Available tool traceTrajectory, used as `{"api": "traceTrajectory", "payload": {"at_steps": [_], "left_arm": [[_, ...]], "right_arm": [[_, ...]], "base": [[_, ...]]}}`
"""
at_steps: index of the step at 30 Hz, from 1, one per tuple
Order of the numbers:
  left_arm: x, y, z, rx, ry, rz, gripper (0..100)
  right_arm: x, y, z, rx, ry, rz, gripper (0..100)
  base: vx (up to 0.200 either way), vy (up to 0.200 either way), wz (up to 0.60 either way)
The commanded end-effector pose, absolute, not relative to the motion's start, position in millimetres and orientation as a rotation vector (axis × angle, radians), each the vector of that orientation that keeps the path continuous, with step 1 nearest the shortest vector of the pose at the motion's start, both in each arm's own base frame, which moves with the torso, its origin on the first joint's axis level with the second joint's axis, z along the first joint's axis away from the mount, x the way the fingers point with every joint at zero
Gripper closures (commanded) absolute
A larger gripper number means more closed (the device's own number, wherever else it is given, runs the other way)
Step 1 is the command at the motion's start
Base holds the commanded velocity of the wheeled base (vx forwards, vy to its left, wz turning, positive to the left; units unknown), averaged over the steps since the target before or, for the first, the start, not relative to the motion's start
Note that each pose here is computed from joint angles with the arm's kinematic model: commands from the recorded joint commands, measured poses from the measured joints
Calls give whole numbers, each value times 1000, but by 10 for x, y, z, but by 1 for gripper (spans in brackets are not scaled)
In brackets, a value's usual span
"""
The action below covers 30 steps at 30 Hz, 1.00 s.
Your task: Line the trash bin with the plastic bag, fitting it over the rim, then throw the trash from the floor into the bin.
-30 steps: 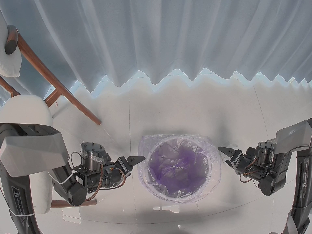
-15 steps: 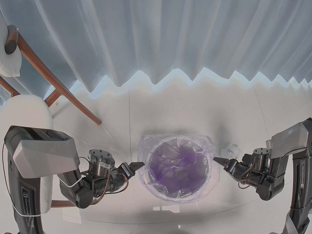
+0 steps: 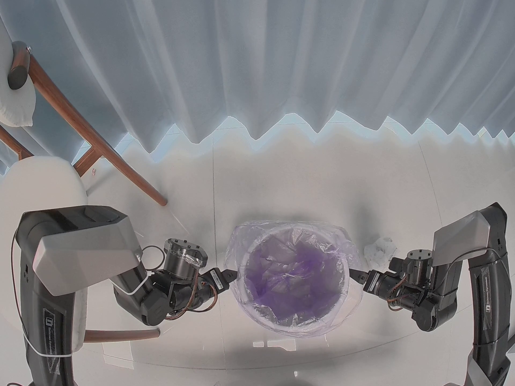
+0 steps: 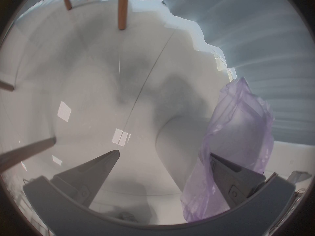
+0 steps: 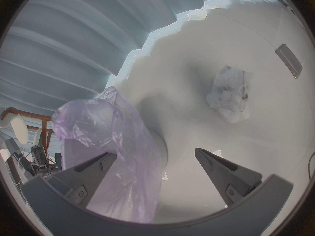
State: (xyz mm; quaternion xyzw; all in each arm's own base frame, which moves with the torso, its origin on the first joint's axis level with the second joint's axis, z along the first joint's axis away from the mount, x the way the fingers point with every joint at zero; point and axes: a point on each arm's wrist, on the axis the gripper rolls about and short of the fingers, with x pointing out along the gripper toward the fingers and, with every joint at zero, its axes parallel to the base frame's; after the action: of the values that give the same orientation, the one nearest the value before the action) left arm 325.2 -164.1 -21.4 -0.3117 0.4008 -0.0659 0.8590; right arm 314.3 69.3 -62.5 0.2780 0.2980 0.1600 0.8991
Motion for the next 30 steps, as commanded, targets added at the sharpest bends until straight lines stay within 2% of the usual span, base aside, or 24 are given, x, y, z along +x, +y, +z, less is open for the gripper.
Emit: {"api": "traceTrajectory", "payload": {"at_steps": [1,6,20,23,26,30], "left_arm": [[3367,-1693,-314,-586,838,-130,0],[3358,-1705,-424,-467,857,-87,0],[3356,-1696,-431,-489,844,-79,0],[3314,-1694,-288,-556,806,-80,0],[3229,-1631,119,-647,699,-114,0],[3073,-1545,319,-660,678,-122,0]], "right_arm": [[3230,684,-764,567,611,325,0],[3241,669,-783,556,623,288,0],[3231,663,-779,556,599,274,0],[3207,622,-718,567,590,265,0],[3086,538,-445,587,564,252,0],[2973,516,-246,661,556,236,0]], "base": [[0,0,0],[0,0,0],[0,0,0],[0,0,0],[0,0,0],[0,0,0]]}}
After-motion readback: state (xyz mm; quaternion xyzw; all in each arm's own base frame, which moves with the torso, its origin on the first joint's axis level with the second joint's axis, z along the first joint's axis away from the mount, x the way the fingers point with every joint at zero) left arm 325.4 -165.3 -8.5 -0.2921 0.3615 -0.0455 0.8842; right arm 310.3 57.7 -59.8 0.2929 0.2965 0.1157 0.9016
